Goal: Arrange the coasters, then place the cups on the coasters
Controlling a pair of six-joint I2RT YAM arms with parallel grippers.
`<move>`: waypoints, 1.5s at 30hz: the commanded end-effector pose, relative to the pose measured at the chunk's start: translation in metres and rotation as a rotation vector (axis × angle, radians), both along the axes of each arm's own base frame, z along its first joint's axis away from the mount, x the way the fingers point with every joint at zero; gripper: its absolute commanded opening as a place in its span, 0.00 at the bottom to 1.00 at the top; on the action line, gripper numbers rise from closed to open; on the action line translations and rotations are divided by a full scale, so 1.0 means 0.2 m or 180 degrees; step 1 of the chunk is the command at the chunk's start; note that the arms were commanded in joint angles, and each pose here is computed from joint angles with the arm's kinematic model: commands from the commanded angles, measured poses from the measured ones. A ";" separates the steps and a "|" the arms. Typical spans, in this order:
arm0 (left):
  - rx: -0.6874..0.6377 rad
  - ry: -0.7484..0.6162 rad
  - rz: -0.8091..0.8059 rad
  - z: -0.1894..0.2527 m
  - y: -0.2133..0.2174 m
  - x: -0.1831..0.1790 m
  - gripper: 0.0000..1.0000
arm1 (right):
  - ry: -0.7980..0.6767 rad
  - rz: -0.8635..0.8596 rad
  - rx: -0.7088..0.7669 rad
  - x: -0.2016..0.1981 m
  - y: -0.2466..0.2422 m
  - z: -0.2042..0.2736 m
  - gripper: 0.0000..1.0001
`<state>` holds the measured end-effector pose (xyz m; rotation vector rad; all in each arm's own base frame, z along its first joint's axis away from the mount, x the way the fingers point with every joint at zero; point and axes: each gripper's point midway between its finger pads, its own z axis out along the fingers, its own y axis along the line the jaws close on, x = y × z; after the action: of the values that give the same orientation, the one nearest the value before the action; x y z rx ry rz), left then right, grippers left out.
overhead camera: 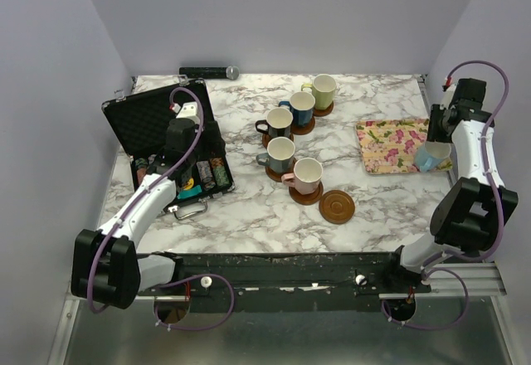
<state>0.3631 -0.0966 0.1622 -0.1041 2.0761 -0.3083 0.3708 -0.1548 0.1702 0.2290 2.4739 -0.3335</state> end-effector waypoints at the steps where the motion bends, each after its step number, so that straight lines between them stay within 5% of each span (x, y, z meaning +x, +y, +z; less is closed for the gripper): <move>1: 0.0003 -0.0095 0.0007 0.04 0.00 0.06 0.99 | 0.0006 0.0560 0.0065 -0.01 0.09 -0.01 0.49; 18: -0.0008 -0.0062 -0.0039 0.03 -0.02 0.09 0.99 | 0.0180 0.0860 0.0155 -0.05 0.14 -0.19 0.49; 34: -0.0040 -0.0036 -0.0003 0.02 -0.02 0.09 0.99 | 0.0149 0.0803 0.0576 0.11 0.18 -0.21 0.01; 45: -0.0059 -0.0032 0.0007 0.01 -0.02 0.08 0.99 | 0.0099 -0.0301 0.0930 0.09 0.18 -0.25 0.01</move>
<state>0.3741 -0.0998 0.1538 -0.1060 2.0958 -0.3075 0.3924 -0.1233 0.1263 0.2162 2.5511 -0.0343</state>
